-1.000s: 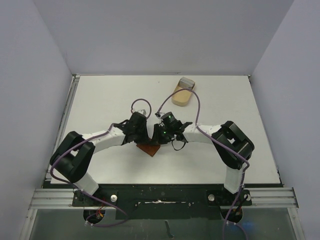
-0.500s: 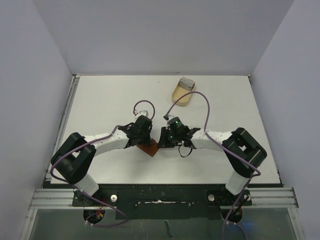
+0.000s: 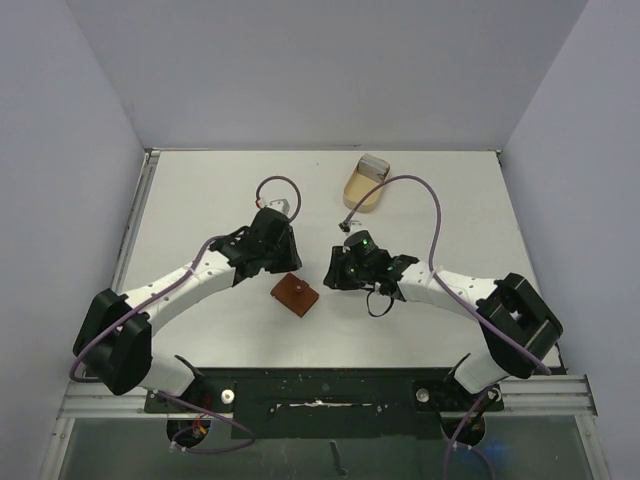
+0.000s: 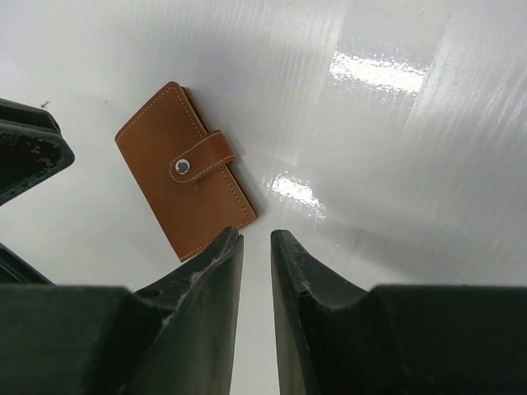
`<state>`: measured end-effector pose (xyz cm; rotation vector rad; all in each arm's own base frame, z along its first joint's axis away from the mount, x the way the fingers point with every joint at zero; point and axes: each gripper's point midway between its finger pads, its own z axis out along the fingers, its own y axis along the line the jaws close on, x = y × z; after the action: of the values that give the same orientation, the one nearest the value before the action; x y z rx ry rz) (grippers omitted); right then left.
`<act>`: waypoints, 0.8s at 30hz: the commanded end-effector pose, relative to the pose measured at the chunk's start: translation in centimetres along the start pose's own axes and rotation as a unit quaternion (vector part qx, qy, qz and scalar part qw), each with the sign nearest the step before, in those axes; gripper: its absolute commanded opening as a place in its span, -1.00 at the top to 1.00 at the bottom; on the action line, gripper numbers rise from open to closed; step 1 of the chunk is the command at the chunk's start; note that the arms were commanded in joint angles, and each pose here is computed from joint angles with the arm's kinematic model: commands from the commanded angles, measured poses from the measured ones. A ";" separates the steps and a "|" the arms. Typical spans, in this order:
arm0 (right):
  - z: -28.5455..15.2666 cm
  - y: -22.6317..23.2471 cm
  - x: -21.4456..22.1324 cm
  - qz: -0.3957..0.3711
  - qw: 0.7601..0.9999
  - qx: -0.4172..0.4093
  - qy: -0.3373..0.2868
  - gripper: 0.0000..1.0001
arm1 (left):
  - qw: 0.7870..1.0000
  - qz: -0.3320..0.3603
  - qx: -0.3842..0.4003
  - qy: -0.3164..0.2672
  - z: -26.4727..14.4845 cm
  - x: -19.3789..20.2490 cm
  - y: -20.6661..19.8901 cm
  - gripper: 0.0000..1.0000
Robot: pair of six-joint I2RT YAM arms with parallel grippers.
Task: Put the credit cards into the card holder
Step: Close the card holder at the center of the board.
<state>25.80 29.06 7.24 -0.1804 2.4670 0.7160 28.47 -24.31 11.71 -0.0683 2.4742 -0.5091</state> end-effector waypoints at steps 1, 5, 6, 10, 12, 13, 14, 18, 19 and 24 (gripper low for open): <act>0.1 1.4 -1.3 -0.010 1.000 0.000 -0.024 0.56 | 0.999 -0.011 0.039 0.034 0.2 1.4 -0.7 0.62; 1.4 2.7 -1.6 -0.020 1.000 -0.002 -0.016 0.57 | 0.996 -0.035 0.053 0.057 1.2 3.0 0.2 0.73; 1.8 3.1 -1.7 -0.024 1.000 -0.003 -0.014 0.57 | 0.996 -0.039 0.052 0.059 1.3 3.2 0.5 0.75; 3.1 4.1 -2.1 -0.049 0.999 -0.001 -0.008 0.57 | 0.996 -0.055 0.040 0.063 1.4 3.7 1.9 0.77; 3.9 4.6 -2.3 -0.062 0.998 -0.002 -0.001 0.58 | 0.995 -0.064 0.032 0.067 1.6 4.1 2.8 0.78; 4.2 4.7 -2.3 -0.068 0.998 0.000 0.003 0.58 | 0.995 -0.068 0.031 0.069 1.6 4.3 3.1 0.78; 4.5 4.8 -2.2 -0.073 0.997 0.001 0.009 0.59 | 0.994 -0.071 0.033 0.071 1.7 4.4 3.3 0.79; 5.4 5.2 -1.3 -0.090 0.995 0.002 0.029 0.62 | 0.994 -0.080 0.025 0.071 1.8 4.7 4.2 0.81; 5.7 5.2 -1.1 -0.092 0.995 0.002 0.033 0.63 | 0.994 -0.082 0.023 0.073 1.9 4.9 4.5 0.82; 6.4 5.4 0.2 -0.098 0.994 -0.005 0.053 0.67 | 0.993 -0.086 0.012 0.084 2.6 5.7 5.5 0.85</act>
<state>27.14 35.72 4.09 -0.4162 2.5344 0.6147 24.46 -20.43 3.76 -0.2401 2.6976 -0.5800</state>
